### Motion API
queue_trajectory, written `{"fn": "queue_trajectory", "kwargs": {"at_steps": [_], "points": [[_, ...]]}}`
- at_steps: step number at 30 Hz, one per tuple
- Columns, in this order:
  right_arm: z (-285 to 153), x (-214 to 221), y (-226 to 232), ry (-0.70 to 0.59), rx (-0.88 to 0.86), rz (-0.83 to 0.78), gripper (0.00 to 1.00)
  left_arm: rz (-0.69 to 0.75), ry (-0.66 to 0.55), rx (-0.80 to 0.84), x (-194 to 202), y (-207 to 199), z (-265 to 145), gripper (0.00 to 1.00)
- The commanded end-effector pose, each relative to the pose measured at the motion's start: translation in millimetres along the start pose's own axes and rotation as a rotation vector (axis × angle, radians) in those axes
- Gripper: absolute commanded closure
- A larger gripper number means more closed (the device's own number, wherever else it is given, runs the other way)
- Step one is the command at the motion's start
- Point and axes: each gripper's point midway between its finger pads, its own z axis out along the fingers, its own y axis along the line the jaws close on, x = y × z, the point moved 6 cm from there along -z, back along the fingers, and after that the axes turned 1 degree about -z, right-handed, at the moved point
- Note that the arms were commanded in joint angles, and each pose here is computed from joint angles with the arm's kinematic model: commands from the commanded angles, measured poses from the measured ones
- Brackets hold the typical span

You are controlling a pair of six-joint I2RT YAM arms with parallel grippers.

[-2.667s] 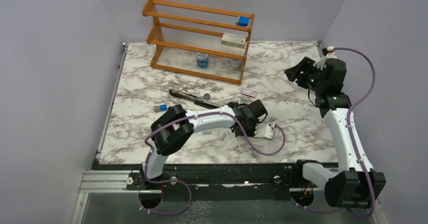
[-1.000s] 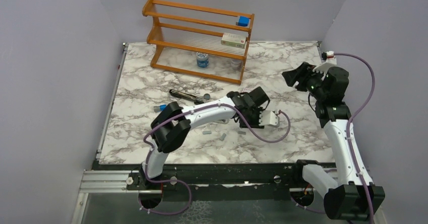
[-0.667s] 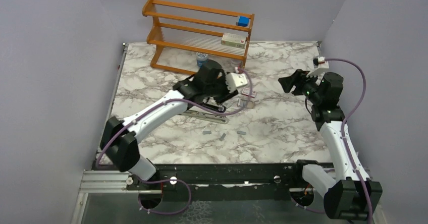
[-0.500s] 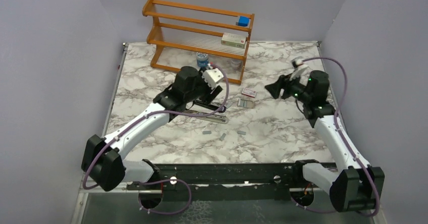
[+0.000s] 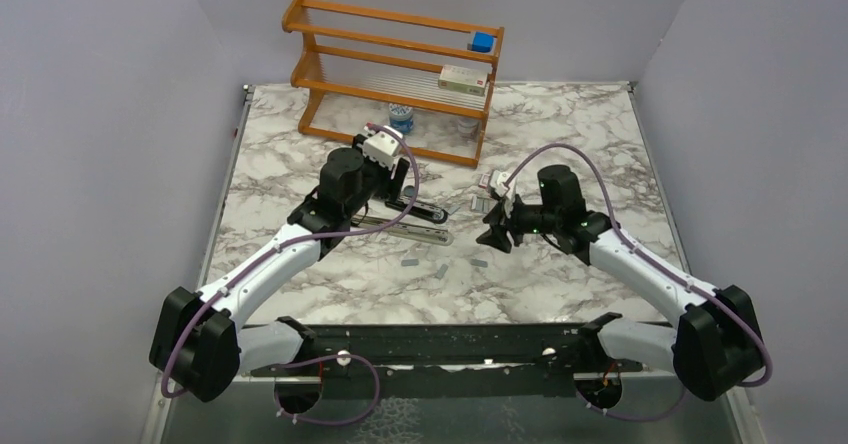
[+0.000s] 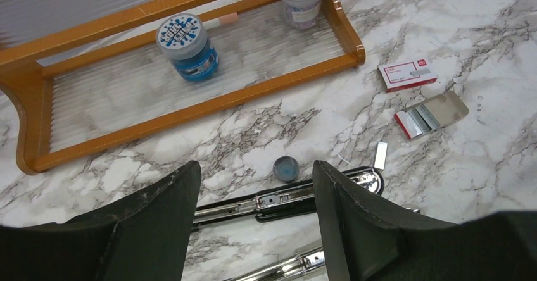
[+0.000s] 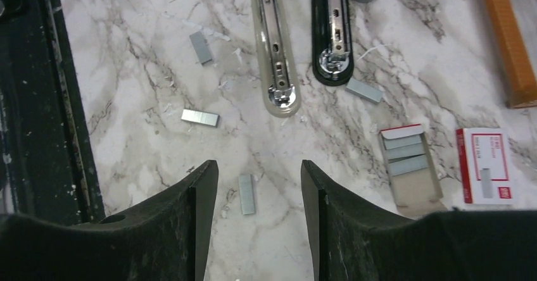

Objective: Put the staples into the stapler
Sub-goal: Pick up the staple from the center of the board.

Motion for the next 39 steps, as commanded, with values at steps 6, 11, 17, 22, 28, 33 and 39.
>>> {"fn": "queue_trajectory", "kwargs": {"at_steps": [6,11,17,22,28,33,39], "points": [[13,28,27,0.322,-0.113,-0.057,0.46,-0.025,-0.067,-0.215,-15,26,-7,0.31],[19,48,28,0.381,-0.133,-0.088,0.46,-0.038,-0.071,-0.371,-14,50,-16,0.3],[21,69,26,0.447,-0.147,-0.119,0.46,-0.031,-0.071,-0.386,-11,53,-18,0.29],[30,71,23,0.443,-0.163,-0.111,0.46,-0.024,-0.066,-0.384,-10,53,-16,0.29],[41,74,16,0.461,-0.168,-0.11,0.46,-0.016,-0.059,-0.381,-7,53,-15,0.29],[48,77,11,0.484,-0.165,-0.105,0.49,-0.01,-0.059,-0.384,-7,54,-16,0.29],[49,81,9,0.502,-0.157,-0.107,0.54,-0.007,-0.059,-0.388,-7,54,-16,0.28]]}}
